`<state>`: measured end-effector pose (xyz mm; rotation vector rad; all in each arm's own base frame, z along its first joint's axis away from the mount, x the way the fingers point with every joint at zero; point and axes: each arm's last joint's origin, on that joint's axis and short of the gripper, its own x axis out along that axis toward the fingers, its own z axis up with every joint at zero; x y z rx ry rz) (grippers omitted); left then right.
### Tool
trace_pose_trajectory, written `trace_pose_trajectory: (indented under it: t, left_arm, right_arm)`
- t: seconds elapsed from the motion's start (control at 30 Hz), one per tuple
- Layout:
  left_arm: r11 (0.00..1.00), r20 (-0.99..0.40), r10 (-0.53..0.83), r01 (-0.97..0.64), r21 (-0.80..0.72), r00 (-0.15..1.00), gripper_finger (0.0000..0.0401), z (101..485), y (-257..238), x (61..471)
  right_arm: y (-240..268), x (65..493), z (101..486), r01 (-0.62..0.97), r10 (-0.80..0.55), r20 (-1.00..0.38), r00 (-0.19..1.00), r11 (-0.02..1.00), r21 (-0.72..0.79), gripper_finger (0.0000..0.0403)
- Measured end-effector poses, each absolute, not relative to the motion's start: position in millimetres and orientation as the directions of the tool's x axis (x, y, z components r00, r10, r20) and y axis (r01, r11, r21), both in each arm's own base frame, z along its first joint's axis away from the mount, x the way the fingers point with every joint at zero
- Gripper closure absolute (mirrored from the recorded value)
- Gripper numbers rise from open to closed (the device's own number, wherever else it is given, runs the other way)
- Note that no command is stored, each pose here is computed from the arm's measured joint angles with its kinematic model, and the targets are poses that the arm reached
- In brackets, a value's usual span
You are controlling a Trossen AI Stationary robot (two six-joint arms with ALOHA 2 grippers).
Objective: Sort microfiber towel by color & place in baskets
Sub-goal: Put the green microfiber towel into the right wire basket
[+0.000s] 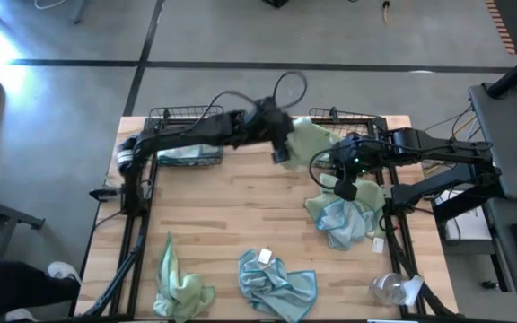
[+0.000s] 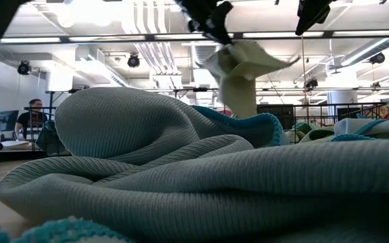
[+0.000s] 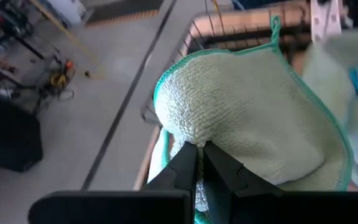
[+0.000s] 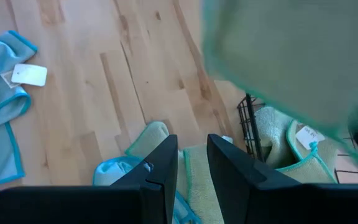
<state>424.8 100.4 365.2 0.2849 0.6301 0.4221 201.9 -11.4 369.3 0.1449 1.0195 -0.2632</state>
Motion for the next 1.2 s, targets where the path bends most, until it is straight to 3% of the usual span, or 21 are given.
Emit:
trace_pose_trajectory:
  t: [0.23,0.5,0.87,1.2]
  left_arm:
    - [0.899,-0.430,0.399,-0.254,0.356,0.810,0.0401,397,134,454]
    - [0.948,-0.373,0.273,-0.181,0.263,0.887,0.0401,369,154,464]
    - [0.945,-0.038,0.164,-0.146,0.293,0.986,0.0401,391,173,467]
    - [0.949,-0.031,0.143,-0.128,0.288,0.989,0.0397,376,179,476]
  right_arm:
    - [-11,202,369,0.271,-0.149,-0.855,0.496,0.963,-0.011,0.0321]
    - [-12,202,369,0.272,-0.152,-0.853,0.499,0.962,-0.012,0.0321]
    - [-12,207,373,0.272,-0.164,-0.821,0.547,0.962,-0.011,0.0321]
    - [-12,207,372,0.287,-0.163,-0.822,0.546,0.958,0.001,0.0321]
